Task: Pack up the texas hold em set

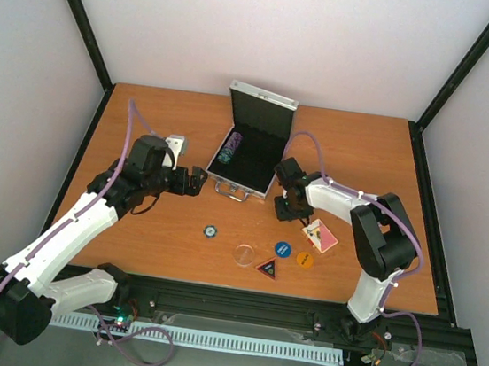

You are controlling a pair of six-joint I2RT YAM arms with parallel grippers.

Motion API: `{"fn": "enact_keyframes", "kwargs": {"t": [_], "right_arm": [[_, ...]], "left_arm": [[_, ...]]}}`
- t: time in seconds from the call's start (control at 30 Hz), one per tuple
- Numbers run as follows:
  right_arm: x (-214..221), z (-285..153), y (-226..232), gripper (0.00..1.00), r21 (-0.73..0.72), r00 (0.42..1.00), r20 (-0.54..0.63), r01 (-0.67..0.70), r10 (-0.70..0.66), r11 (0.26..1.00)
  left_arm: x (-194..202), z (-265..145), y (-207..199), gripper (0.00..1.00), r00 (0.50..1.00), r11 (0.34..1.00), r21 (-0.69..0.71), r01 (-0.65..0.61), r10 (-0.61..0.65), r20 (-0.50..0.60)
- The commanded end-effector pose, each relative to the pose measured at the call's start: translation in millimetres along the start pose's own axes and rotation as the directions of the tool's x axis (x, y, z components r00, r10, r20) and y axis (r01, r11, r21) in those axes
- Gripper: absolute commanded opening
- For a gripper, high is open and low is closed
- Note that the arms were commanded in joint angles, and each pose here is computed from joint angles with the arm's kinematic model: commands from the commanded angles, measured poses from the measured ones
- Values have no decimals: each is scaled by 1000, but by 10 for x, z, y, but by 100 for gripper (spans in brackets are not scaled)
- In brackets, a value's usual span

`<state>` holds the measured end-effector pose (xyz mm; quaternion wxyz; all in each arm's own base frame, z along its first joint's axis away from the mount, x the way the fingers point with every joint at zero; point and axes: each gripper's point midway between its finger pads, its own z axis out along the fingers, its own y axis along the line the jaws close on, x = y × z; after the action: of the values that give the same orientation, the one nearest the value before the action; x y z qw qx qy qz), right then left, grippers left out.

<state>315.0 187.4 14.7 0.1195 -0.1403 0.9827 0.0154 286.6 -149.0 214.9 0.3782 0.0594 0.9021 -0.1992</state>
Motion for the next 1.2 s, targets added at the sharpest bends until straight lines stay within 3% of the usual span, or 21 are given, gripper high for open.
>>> {"fn": "enact_keyframes", "kwargs": {"t": [0.0,0.47,0.5,0.6,0.7,0.87,1.17], "right_arm": [[245,-72,13,37,17,995,-97,17,-15,1000],[45,-357,386,38,-4,997,-33,69,-69,998],[41,-361,358,41,11,997,-28,66,-65,998],[60,-353,221,65,77,998,-22,59,-57,995],[135,-292,126,76,95,998,-43,46,-42,994],[219,-179,151,77,23,998,-61,26,-24,999],[310,26,70,77,28,995,-95,32,-29,999]], "left_arm": [[-134,-58,-47,100,999,1000,9,-11,11,36],[-174,-191,-14,100,998,1000,-18,-20,21,60],[-179,-213,-9,100,998,1000,-22,-22,23,63],[-179,-266,1,100,997,999,-29,-26,28,69],[-159,-301,2,100,997,999,-26,-24,26,71],[-114,-329,16,100,997,1000,-25,-19,21,71],[-60,-378,31,100,997,1000,-23,-4,6,78]]}}
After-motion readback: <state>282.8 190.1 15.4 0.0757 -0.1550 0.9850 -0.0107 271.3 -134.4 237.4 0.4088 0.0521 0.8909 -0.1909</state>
